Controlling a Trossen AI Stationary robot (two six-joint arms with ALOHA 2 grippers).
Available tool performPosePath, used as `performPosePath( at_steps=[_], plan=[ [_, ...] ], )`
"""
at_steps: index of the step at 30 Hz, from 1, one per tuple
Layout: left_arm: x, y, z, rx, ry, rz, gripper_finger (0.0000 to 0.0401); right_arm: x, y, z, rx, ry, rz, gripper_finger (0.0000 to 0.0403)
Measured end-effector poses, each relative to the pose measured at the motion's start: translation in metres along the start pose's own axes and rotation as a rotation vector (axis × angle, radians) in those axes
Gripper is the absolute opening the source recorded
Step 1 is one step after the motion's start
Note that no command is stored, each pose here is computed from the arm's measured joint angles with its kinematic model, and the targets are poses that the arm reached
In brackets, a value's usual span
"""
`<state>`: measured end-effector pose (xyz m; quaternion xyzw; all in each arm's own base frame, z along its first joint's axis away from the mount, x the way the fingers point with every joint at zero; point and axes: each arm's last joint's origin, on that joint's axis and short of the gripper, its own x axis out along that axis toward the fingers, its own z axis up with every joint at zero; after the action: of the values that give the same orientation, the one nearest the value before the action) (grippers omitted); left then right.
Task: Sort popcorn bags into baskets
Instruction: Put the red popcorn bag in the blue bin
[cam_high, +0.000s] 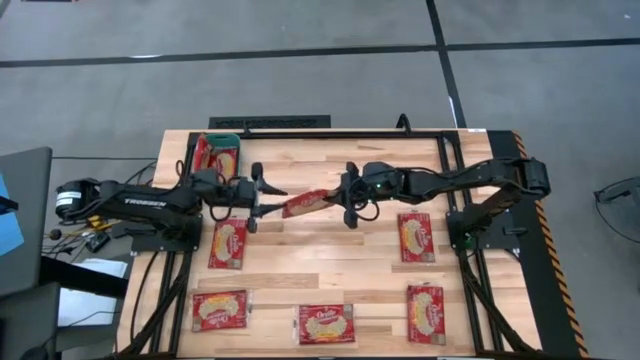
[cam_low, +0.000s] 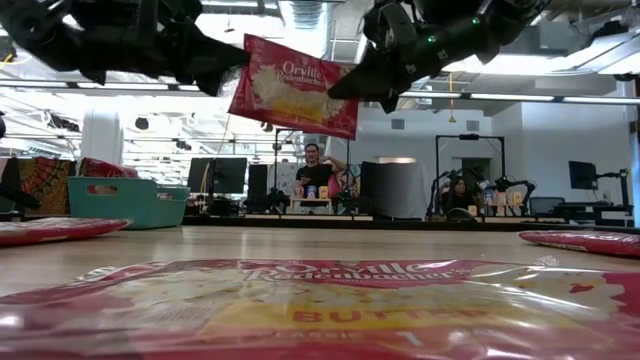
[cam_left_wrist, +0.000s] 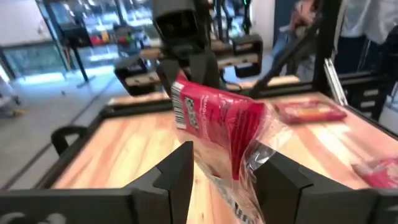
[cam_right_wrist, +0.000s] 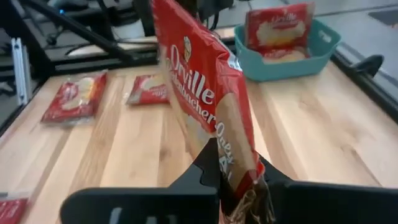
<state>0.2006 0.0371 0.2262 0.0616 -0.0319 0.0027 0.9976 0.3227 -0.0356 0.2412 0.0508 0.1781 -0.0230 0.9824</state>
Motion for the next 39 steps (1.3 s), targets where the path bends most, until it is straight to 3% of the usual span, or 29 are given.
performPosePath(
  at_steps=[7, 14, 18, 25, 29, 31, 34, 39],
  plan=[
    [0.011, 0.002, 0.009, -0.007, 0.077, -0.008, 0.0127, 0.0, -0.001, 0.002, 0.006, 0.023, -0.012, 0.0021],
    [0.012, 0.002, 0.006, 0.056, 0.129, -0.046, 0.0012, 0.0, -0.001, 0.001, 0.006, 0.032, -0.014, 0.002],
    [0.011, 0.002, 0.005, 0.053, 0.152, -0.015, 0.0002, 0.0, -0.004, 0.001, 0.007, 0.03, -0.025, 0.0026],
    [0.007, 0.004, 0.01, 0.022, 0.155, 0.148, 0.0, 0.0, -0.008, 0.005, 0.047, -0.007, -0.13, 0.0083],
    [-0.001, 0.002, 0.018, 0.025, 0.144, 0.157, 0.0, 0.0, -0.008, 0.007, 0.028, -0.022, -0.179, 0.0106],
    [-0.002, 0.001, 0.019, 0.019, 0.141, 0.129, 0.0, 0.0, -0.008, 0.007, -0.003, -0.027, -0.183, 0.0088],
    [-0.003, 0.0, 0.017, 0.008, 0.164, 0.104, 0.0, 0.0, -0.008, 0.007, -0.04, -0.019, -0.177, 0.0025],
    [-0.003, 0.001, 0.013, 0.006, 0.204, 0.157, 0.0002, 0.0, -0.008, 0.006, -0.045, -0.011, -0.16, 0.0017]
  ],
)
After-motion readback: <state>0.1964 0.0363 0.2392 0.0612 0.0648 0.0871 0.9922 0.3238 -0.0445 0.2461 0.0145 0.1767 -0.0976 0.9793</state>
